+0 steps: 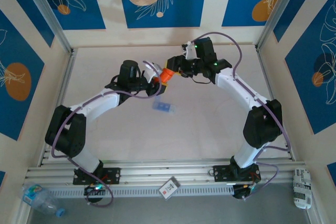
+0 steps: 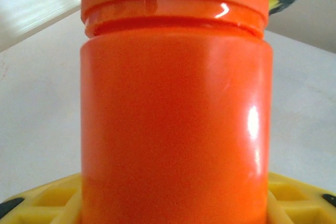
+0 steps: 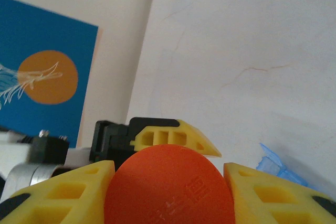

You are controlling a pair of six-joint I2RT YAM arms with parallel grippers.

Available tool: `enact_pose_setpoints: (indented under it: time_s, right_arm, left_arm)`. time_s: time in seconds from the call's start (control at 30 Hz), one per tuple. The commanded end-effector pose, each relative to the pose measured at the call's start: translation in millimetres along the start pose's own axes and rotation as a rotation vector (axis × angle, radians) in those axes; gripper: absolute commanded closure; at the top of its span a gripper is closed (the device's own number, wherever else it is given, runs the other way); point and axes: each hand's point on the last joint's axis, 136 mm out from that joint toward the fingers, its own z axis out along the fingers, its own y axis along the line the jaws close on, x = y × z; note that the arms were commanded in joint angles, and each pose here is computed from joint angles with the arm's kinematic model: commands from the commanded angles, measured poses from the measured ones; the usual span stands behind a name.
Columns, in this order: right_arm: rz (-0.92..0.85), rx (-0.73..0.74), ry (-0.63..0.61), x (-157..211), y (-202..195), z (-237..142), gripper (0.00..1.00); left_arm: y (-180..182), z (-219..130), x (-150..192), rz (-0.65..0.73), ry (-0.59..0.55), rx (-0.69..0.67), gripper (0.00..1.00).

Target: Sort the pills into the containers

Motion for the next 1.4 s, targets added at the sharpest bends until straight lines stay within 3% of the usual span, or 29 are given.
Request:
enact_pose_setpoints:
  time_s: [0.0, 0.13, 0.23, 0.67, 0.73, 0.87, 0.97, 1.1, 1.27, 1.37]
  right_arm:
    - [-0.223, -0.106, -0.055, -16, 22, -28, 0.64]
    - [-0.404, -0.267, -0.042, -16, 38, -52, 0.64]
    - [-0.438, -0.319, -0.013, -13, 42, -61, 0.64]
    - [-0.461, -0.25, 0.039, 4, 36, -49, 0.63]
    - [-0.44, -0.234, 0.057, 6, 34, -46, 0.55]
    - [-0.354, -0.163, 0.006, -5, 31, -45, 0.24]
    - [-0.286, -0.145, -0.062, -16, 32, -54, 0.15]
    - [-0.147, -0.112, -0.117, -25, 29, -61, 0.11]
    - [0.107, 0.022, -0.151, -24, -3, -52, 0.11]
    - [0.144, 0.06, -0.154, -20, -7, -45, 0.11]
  left_arm:
    - [-27, -6, -28, 0.011, -0.069, 0.157, 1.0]
    - [-42, -11, -25, -0.026, -0.058, 0.241, 1.0]
    - [-49, -13, -22, -0.046, -0.049, 0.285, 1.0]
    - [-49, -6, -27, -0.094, -0.058, 0.328, 1.0]
    - [-43, -6, -27, -0.081, -0.055, 0.293, 1.0]
    - [-27, -3, -24, -0.046, -0.045, 0.185, 1.0]
    - [-14, -2, -22, -0.013, -0.04, 0.098, 1.0]
    - [0, -5, -22, 0.047, -0.049, -0.005, 1.0]
    - [12, -8, -22, 0.098, -0.052, -0.088, 1.0]
    - [14, -8, -21, 0.109, -0.047, -0.103, 1.0]
